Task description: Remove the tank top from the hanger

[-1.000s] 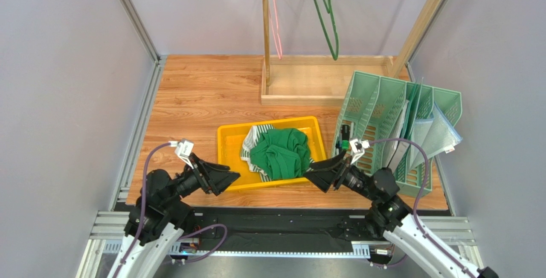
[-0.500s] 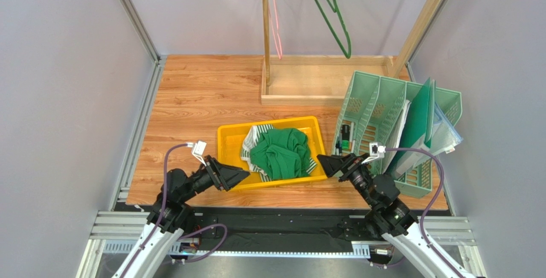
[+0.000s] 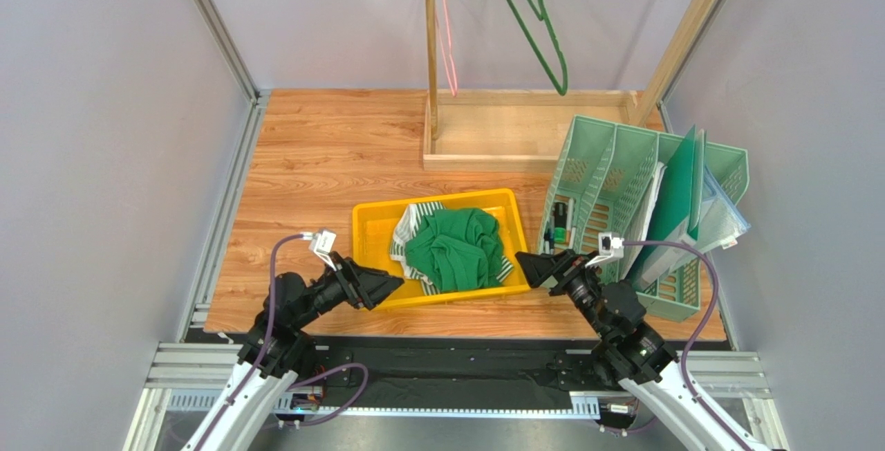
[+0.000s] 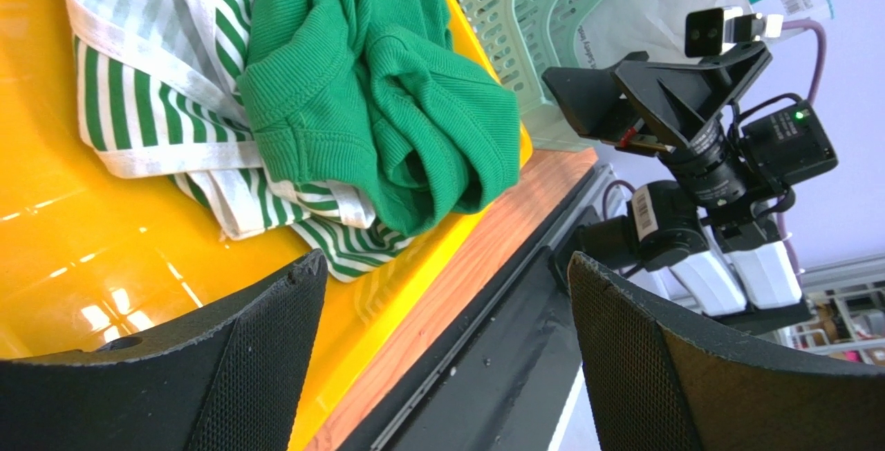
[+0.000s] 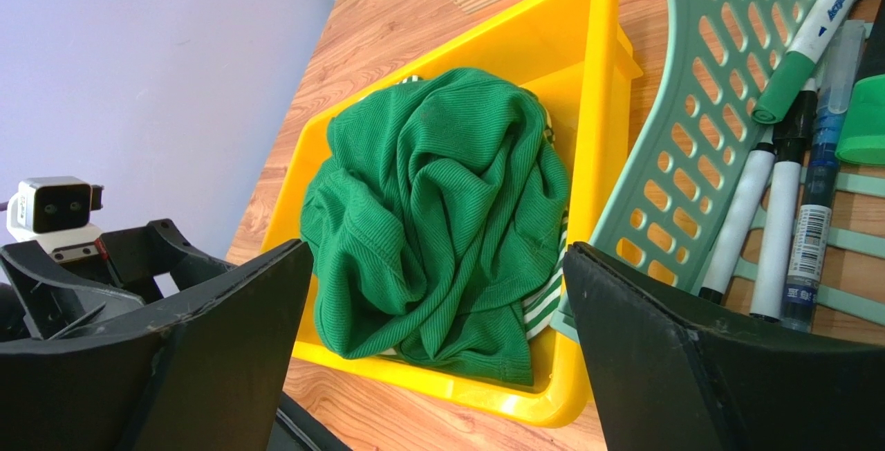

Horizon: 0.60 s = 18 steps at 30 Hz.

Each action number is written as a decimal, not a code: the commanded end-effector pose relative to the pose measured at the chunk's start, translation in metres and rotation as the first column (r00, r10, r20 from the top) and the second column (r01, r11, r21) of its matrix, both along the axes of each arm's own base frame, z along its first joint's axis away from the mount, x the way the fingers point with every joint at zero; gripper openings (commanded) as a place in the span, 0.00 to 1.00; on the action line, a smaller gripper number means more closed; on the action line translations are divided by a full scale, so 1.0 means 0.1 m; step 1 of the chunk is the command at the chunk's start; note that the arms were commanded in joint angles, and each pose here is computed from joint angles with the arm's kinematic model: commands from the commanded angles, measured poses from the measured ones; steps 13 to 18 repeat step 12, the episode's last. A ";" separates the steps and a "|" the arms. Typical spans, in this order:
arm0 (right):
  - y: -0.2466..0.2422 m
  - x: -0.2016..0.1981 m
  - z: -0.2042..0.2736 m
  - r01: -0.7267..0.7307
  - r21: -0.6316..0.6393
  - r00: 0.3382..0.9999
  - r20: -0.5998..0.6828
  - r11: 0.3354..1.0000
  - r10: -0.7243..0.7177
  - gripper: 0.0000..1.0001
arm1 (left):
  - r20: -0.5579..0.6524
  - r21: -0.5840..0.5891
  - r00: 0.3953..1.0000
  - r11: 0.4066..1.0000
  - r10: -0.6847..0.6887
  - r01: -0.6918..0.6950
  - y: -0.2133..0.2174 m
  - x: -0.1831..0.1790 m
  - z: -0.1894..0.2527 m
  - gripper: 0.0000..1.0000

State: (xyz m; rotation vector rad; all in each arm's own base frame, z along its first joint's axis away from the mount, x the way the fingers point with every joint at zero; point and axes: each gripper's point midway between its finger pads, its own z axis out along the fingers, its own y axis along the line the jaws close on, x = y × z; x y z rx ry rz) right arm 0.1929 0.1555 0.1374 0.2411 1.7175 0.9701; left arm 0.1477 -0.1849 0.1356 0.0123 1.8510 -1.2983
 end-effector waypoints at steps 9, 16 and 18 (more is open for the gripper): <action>0.02 -0.04 -0.55 -0.027 -0.071 0.997 -0.068 0.997 0.022 1.00 | -0.001 0.108 0.999 0.993 0.049 -0.049 0.11 0.04 -0.45 0.90; 0.04 -0.04 -0.54 -0.035 -0.068 0.998 -0.062 0.997 0.031 1.00 | 0.000 0.104 0.999 0.993 0.048 -0.048 0.11 0.04 -0.44 0.90; 0.04 -0.04 -0.54 -0.035 -0.068 0.998 -0.062 0.997 0.031 1.00 | 0.000 0.104 0.999 0.993 0.048 -0.048 0.11 0.04 -0.44 0.90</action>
